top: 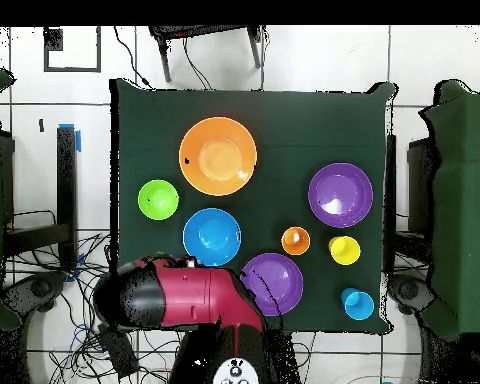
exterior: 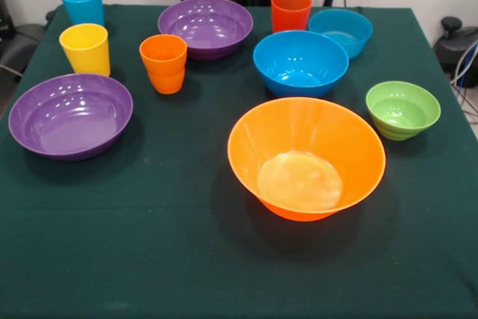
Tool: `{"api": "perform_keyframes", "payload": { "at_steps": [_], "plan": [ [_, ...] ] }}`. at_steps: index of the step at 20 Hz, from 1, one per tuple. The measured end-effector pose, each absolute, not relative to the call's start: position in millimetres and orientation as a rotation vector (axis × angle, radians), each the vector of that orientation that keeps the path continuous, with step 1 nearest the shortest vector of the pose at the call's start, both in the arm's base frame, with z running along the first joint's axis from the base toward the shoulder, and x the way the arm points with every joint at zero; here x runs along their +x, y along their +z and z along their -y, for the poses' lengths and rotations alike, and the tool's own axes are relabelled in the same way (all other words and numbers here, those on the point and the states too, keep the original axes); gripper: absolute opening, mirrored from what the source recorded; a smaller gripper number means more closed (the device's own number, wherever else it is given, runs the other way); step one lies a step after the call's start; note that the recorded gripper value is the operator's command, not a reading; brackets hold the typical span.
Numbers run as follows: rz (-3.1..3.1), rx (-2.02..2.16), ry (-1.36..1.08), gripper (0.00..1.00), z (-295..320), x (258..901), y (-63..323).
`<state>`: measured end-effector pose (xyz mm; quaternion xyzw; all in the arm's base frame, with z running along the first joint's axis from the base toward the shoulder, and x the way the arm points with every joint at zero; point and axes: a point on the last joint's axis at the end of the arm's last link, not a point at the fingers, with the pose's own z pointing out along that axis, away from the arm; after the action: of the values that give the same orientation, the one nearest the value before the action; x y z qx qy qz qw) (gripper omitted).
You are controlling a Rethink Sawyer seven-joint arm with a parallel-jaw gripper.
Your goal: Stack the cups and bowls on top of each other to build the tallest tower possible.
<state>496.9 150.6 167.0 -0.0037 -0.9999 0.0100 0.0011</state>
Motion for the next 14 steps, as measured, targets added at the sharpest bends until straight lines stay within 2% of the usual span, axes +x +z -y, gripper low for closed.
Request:
{"api": "perform_keyframes", "payload": {
  "at_steps": [14],
  "plan": [
    [3.167, -0.002, 0.049, 1.0, -152, 516, 113]
  ]
}}
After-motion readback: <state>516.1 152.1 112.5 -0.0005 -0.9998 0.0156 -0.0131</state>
